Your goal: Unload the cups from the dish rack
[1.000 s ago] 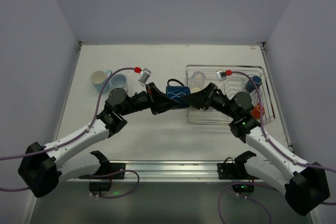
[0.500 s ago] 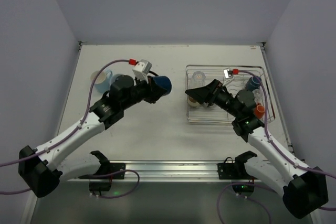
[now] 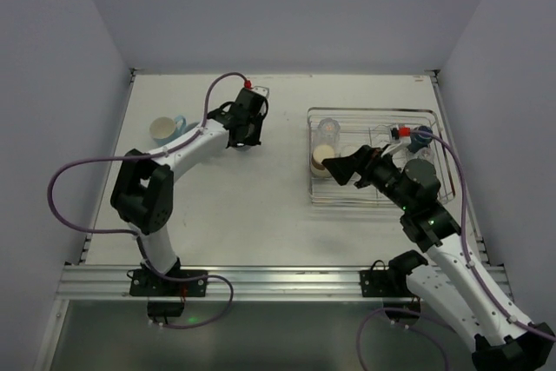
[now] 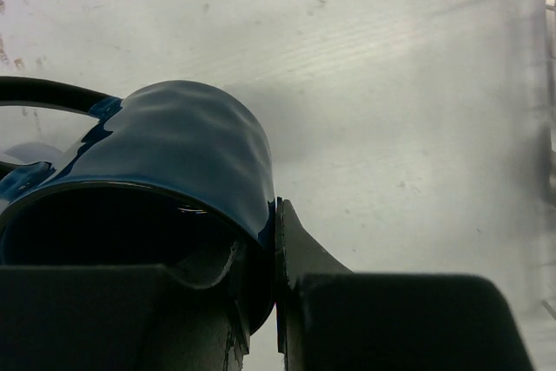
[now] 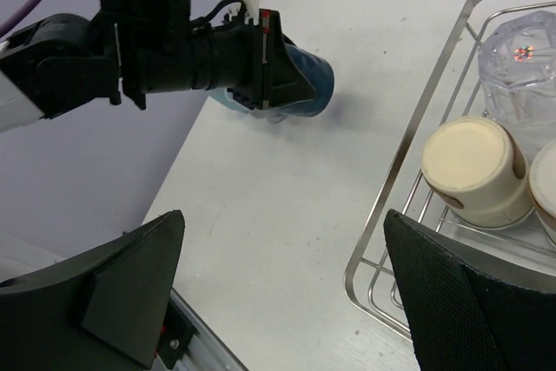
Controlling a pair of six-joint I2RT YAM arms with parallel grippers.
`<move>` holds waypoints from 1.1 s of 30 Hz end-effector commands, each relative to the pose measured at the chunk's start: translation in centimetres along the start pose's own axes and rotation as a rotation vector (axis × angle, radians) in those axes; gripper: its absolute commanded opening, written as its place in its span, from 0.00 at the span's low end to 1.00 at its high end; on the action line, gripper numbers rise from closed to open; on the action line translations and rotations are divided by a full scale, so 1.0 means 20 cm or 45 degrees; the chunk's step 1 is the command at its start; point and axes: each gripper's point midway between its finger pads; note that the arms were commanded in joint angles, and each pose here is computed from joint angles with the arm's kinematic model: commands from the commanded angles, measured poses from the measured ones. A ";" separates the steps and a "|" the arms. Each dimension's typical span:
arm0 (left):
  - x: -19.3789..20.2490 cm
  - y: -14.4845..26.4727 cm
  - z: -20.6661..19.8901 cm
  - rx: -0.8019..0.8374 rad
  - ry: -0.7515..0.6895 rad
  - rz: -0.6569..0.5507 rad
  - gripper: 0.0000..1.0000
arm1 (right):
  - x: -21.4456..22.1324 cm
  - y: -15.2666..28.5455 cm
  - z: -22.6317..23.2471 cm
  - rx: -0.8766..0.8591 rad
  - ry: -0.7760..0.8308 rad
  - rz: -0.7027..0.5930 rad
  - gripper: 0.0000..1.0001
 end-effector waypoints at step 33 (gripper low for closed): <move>-0.23 -0.08 0.23 -0.049 0.032 -0.006 0.61 | -0.04 0.00 -0.63 0.826 0.295 0.101 0.90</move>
Point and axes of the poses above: each gripper's point midway between its finger pads, its own y axis back along the fingers, its own z axis along the line the jaws close on, x = y × z, and after that the axes turned 2 degrees about -y, right-handed
